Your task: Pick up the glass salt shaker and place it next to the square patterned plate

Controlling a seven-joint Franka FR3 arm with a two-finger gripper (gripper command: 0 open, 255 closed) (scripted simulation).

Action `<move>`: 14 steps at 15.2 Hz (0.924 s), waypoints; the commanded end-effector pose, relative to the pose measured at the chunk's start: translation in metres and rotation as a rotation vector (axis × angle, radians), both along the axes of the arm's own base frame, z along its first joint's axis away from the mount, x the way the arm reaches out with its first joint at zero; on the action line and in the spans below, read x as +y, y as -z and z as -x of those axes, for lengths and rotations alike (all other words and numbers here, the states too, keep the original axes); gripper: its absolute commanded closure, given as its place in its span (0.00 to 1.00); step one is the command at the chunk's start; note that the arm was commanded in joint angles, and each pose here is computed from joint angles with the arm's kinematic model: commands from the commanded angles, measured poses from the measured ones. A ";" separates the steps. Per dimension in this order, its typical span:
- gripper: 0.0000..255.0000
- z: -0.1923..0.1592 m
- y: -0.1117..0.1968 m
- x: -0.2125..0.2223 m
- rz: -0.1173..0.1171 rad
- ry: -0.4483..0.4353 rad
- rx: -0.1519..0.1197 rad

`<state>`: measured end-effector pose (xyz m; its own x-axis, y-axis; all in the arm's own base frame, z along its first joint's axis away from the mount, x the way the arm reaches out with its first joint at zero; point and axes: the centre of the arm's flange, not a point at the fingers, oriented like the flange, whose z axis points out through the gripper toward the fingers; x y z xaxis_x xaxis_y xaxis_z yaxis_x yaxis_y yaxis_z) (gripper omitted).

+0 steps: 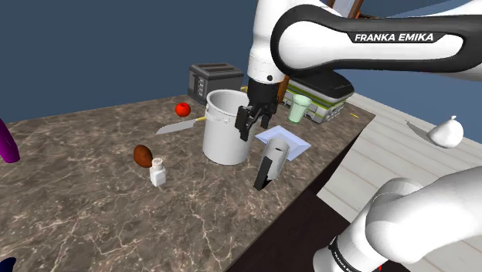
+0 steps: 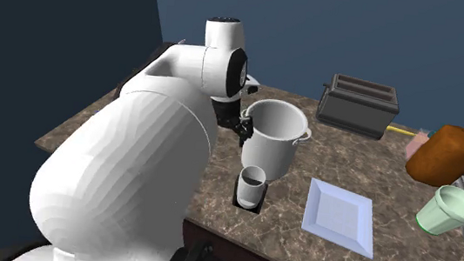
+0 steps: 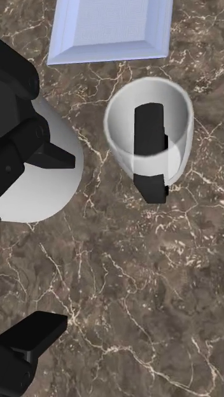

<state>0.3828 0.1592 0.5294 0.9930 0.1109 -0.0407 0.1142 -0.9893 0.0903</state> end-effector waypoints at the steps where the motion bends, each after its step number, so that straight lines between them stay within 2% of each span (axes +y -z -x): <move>1: 0.00 -0.015 0.014 0.019 0.001 0.005 -0.004; 14: 0.00 -0.106 0.085 0.147 0.015 0.035 -0.026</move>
